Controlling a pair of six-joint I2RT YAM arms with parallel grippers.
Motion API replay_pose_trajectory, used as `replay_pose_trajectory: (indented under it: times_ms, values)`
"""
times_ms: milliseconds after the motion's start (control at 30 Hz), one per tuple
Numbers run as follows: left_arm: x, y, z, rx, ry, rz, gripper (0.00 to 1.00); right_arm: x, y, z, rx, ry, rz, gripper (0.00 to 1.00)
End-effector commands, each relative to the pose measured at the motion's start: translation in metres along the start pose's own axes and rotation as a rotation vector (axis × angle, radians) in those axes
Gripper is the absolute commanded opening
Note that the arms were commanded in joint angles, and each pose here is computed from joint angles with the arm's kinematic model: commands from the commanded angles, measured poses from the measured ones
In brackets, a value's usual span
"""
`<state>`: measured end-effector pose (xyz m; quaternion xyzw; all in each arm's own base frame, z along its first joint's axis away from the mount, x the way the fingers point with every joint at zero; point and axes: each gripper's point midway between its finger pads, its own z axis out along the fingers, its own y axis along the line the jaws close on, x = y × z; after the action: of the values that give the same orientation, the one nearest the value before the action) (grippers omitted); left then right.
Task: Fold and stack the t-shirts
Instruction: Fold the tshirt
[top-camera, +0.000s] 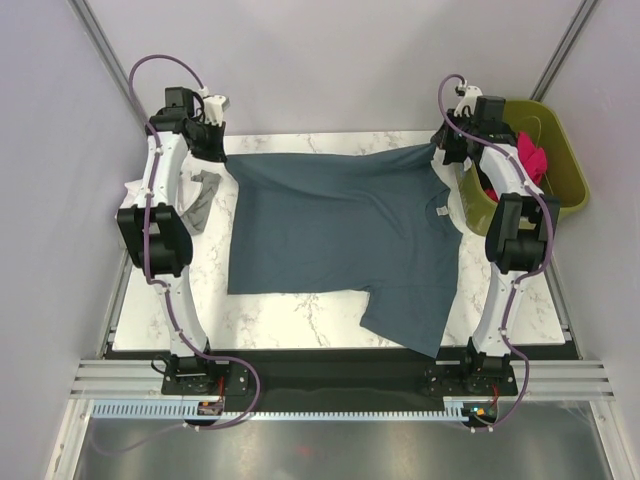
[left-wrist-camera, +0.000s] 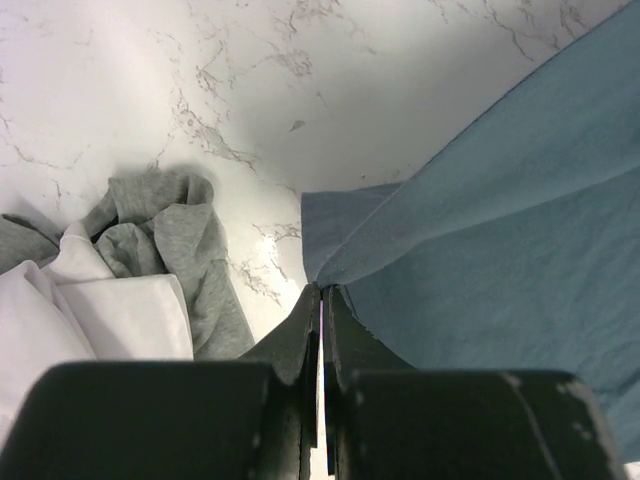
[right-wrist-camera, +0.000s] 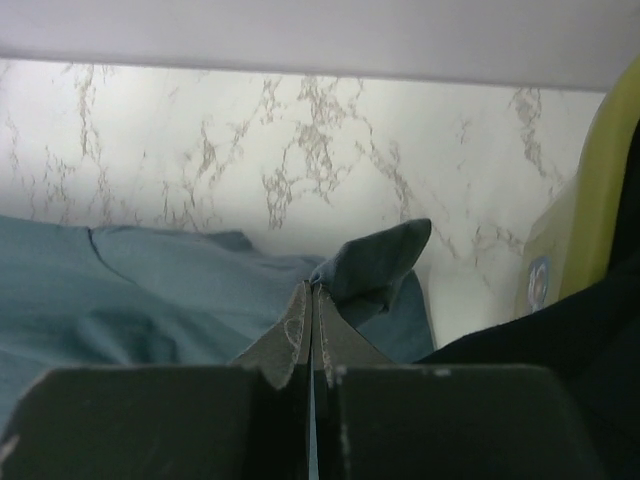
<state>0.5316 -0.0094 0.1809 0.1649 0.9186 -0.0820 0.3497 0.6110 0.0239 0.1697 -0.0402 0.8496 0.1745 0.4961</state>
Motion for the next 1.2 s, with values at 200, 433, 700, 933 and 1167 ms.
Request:
replay_pose_trajectory:
  times_ms: [200, 433, 700, 933, 1167]
  values:
    - [-0.003, -0.027, -0.022, 0.16, 0.002, 0.051, 0.02, -0.003, 0.03, -0.057, -0.036, 0.009, -0.054, 0.0]
    - [0.027, -0.051, -0.022, 0.283, 0.097, 0.0, 0.02, 0.019, 0.043, -0.083, -0.038, 0.058, -0.042, 0.0]
    - [0.063, -0.073, -0.035, 0.374, 0.198, -0.031, 0.02, 0.069, 0.053, -0.107, -0.038, 0.142, -0.054, 0.0]
    - [0.085, -0.078, -0.038, 0.392, 0.264, -0.04, 0.02, 0.102, 0.053, -0.12, -0.033, 0.196, -0.046, 0.0]
    - [0.094, -0.076, -0.042, 0.375, 0.284, -0.065, 0.02, 0.125, 0.054, -0.127, -0.034, 0.243, -0.043, 0.0]
